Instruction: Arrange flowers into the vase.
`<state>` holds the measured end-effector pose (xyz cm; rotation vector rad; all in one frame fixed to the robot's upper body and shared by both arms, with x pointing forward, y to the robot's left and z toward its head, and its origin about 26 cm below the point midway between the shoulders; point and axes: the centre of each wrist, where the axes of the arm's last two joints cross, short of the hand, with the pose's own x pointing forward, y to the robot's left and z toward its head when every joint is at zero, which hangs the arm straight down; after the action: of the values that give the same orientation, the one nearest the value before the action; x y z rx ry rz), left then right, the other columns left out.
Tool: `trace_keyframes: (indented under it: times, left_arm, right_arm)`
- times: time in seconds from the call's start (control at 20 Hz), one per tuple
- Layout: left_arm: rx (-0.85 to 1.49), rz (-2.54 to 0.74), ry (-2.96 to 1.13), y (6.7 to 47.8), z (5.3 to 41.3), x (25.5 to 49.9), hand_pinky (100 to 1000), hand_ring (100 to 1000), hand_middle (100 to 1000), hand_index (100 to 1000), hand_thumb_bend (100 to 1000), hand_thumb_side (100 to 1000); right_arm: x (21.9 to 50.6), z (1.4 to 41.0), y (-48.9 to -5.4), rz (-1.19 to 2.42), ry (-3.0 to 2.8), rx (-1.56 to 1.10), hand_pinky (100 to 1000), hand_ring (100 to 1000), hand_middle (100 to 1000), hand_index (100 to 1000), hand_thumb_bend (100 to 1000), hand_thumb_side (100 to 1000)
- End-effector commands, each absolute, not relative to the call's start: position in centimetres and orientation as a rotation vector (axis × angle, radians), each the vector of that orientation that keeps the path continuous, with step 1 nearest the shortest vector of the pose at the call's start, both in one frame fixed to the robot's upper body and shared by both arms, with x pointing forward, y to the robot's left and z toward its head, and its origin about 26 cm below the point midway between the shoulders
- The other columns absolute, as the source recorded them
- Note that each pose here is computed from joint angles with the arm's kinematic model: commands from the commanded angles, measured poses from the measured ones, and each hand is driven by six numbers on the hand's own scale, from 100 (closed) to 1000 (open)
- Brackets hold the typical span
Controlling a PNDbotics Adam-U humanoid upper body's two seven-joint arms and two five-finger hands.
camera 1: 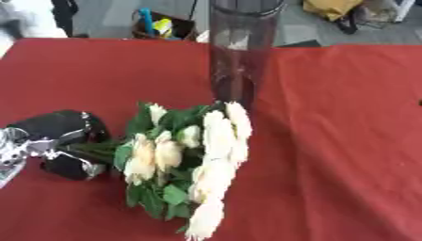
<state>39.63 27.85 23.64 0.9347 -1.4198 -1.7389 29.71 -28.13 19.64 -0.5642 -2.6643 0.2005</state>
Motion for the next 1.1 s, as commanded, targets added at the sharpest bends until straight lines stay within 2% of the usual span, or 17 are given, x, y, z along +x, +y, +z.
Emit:
trace_keyframes:
  times: [0.05, 0.1, 0.2, 0.25, 0.35, 0.5, 0.75, 0.8, 1.0, 1.1]
  left_arm:
    - [0.979, -1.71, -1.443, 28.16, 24.81, 39.7, 323, 414, 512, 640, 149, 452]
    - [0.979, -1.7, -1.444, 28.17, 24.77, 39.77, 298, 389, 492, 622, 119, 428]
    - [0.971, -1.685, -1.445, 28.17, 24.65, 39.88, 314, 403, 501, 629, 100, 407]
    - [0.953, -1.691, -1.448, 28.05, 24.52, 39.89, 456, 566, 621, 739, 190, 495]
    - [0.919, -1.705, -1.459, 27.89, 24.5, 39.88, 411, 514, 587, 716, 191, 507]
    - [0.894, -1.714, -1.472, 27.64, 24.6, 39.87, 407, 512, 586, 710, 200, 514]
    - [0.896, -1.695, -1.481, 27.58, 24.58, 39.91, 291, 378, 472, 597, 117, 476]
    - [0.898, -1.69, -1.48, 27.61, 24.55, 39.94, 247, 321, 424, 551, 100, 462]
    - [0.909, -1.675, -1.482, 27.65, 24.52, 40.01, 114, 154, 279, 427, 100, 408]
    - [0.915, -1.675, -1.48, 27.62, 24.44, 40.06, 100, 100, 225, 376, 100, 394]
  right_arm:
    - [29.55, 20.14, -28.05, 0.22, -2.68, -0.576, 794, 819, 445, 728, 100, 1000]
    - [29.54, 20.11, -28.04, 0.22, -2.678, -0.577, 795, 819, 444, 727, 100, 1000]
    - [29.54, 20.08, -28.04, 0.22, -2.676, -0.58, 795, 819, 443, 727, 100, 1000]
    - [29.54, 20.07, -28.03, 0.219, -2.675, -0.58, 796, 820, 442, 727, 100, 1000]
    - [29.54, 20.05, -28.01, 0.217, -2.673, -0.582, 797, 820, 442, 726, 100, 1000]
    - [29.56, 20.04, -27.94, 0.218, -2.667, -0.582, 799, 818, 440, 720, 100, 1000]
    - [29.56, 20.0, -27.91, 0.217, -2.664, -0.584, 800, 817, 438, 713, 100, 1000]
    - [29.56, 20.0, -27.9, 0.217, -2.663, -0.584, 801, 816, 438, 712, 100, 1000]
    - [29.56, 19.98, -27.86, 0.217, -2.659, -0.585, 803, 815, 436, 710, 100, 1000]
    - [29.57, 19.97, -27.83, 0.218, -2.657, -0.584, 804, 815, 435, 710, 100, 1000]
